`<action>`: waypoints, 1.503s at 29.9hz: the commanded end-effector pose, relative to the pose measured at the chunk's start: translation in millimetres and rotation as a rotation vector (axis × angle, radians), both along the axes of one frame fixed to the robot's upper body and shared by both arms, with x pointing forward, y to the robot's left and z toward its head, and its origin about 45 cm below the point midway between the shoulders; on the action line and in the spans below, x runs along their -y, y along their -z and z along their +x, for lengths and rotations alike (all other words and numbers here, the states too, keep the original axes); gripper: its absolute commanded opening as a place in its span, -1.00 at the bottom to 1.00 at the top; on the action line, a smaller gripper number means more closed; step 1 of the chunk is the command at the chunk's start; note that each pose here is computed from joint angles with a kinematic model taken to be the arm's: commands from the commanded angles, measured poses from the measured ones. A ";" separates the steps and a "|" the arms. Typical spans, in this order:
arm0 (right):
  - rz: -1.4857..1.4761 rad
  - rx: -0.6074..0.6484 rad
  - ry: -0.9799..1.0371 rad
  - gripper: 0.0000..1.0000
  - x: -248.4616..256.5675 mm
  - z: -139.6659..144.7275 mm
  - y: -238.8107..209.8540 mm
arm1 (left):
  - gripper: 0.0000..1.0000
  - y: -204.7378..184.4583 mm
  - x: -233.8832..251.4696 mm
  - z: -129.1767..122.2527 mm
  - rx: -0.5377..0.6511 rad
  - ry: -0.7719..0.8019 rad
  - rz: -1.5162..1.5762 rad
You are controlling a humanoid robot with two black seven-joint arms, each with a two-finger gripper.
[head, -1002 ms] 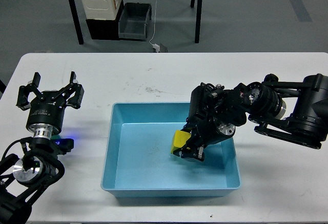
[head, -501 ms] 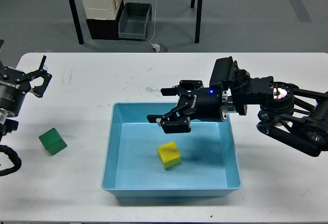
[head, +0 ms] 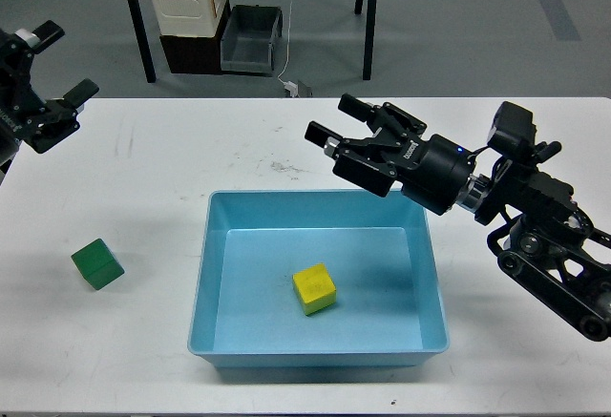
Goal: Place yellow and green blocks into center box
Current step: 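Release the yellow cube into the box and raise the right gripper, then lower the left gripper onto the green cube and grasp it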
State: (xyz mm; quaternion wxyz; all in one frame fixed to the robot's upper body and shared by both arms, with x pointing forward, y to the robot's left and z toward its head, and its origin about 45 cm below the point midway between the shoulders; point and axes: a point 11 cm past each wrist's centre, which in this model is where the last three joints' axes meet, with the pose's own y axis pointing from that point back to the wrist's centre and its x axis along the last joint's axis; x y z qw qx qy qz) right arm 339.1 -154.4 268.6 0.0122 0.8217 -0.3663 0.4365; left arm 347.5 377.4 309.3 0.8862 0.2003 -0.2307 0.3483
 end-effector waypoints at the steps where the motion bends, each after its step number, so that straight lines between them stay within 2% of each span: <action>1: 0.183 -0.150 0.095 1.00 43.1 -0.4 3.5 | 1.00 -4.8 9.4 3.7 0.098 0.111 0.327; 7: 0.430 -0.410 0.212 1.00 107.9 -9.9 20.9 | 0.99 24.7 27.1 -9.5 0.126 0.293 0.668; 10: 0.481 -0.468 0.274 1.00 137.0 -9.6 22.2 | 0.99 53.0 36.8 -23.2 0.085 0.408 0.780; 15: 0.459 -0.489 0.326 1.00 158.7 -15.3 27.6 | 0.99 85.7 36.1 -36.1 0.028 0.540 0.940; 21: 0.471 -0.505 0.350 1.00 161.5 -19.3 35.7 | 0.99 102.9 27.8 -42.9 0.003 0.593 1.036; 33: 0.473 -0.534 0.370 1.00 163.7 -25.6 48.0 | 0.99 121.6 -11.8 -42.0 -0.082 0.580 1.175; 45: 0.474 -0.548 0.378 1.00 164.9 -29.0 53.5 | 0.99 134.7 -16.9 -38.6 -0.119 0.565 1.176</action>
